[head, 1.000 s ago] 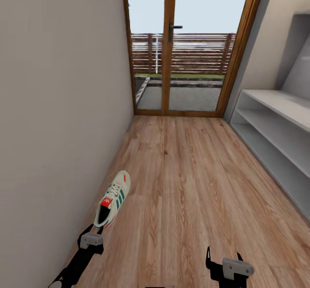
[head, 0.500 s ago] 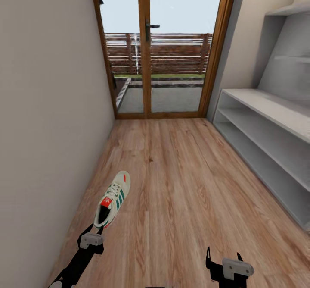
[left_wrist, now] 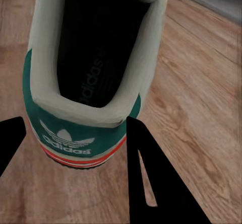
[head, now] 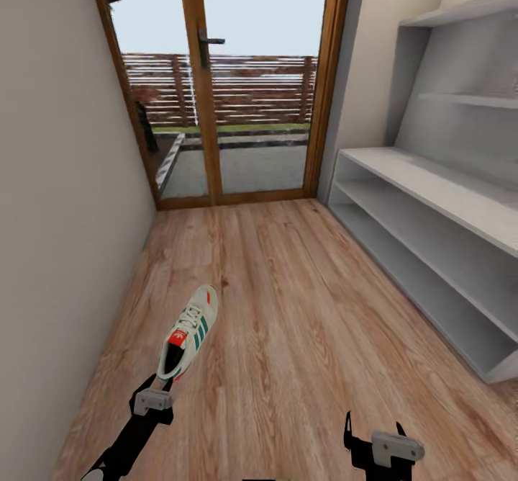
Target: Pick up the two gym shoes and the two sandals from the corridor floor and place them onto the hallstand (shoe rack) in the corridor, making sure they are on the rack and not on the floor. Arrange them so the two gym shoes are next to each other and the two sandals are next to each other.
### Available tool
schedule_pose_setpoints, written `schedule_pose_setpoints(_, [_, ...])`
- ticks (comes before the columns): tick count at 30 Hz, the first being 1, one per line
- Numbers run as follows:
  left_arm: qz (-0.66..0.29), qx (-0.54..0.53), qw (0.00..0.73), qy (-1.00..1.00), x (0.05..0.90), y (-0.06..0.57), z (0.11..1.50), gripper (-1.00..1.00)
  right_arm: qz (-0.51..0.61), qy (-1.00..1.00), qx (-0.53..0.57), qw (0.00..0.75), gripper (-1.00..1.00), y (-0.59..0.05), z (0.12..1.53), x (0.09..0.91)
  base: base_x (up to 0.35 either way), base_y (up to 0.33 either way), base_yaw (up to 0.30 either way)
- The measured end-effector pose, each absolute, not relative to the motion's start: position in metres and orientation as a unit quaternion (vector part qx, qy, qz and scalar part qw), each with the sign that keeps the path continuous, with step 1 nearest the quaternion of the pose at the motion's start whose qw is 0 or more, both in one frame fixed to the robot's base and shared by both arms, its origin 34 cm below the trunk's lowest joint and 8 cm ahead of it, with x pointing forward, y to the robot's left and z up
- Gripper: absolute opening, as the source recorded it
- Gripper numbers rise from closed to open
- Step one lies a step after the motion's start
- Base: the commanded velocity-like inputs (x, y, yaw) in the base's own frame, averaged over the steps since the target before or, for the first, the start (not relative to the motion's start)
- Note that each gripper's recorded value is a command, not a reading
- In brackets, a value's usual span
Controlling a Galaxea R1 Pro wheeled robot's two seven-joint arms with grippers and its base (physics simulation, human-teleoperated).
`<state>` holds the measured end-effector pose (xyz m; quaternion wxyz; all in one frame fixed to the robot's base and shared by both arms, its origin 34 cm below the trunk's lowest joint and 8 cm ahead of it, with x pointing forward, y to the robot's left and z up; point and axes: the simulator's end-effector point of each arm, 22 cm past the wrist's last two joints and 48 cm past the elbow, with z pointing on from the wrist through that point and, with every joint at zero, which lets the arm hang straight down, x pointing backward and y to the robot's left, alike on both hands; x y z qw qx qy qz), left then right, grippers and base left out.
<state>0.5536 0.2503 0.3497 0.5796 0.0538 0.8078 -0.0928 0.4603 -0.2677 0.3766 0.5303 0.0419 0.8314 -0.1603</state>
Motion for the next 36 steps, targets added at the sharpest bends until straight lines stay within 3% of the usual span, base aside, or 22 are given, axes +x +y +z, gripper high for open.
schedule_pose_setpoints(12, [-0.092, 0.055, 0.580, 0.808, 0.5536, 0.2514, 0.3497, -1.00, -0.160, 0.832, 0.043, 0.530, 1.00, -0.2684, 0.3763, 0.4605, 0.253, 0.000, -0.269])
schedule_pose_setpoints(36, [-0.092, 0.055, 0.580, 0.808, 0.5537, 0.2517, 0.3496, -1.00, -0.160, 0.832, 0.043, 0.530, 1.00, -0.2687, 0.3760, 0.4603, 0.017, 0.000, -0.283])
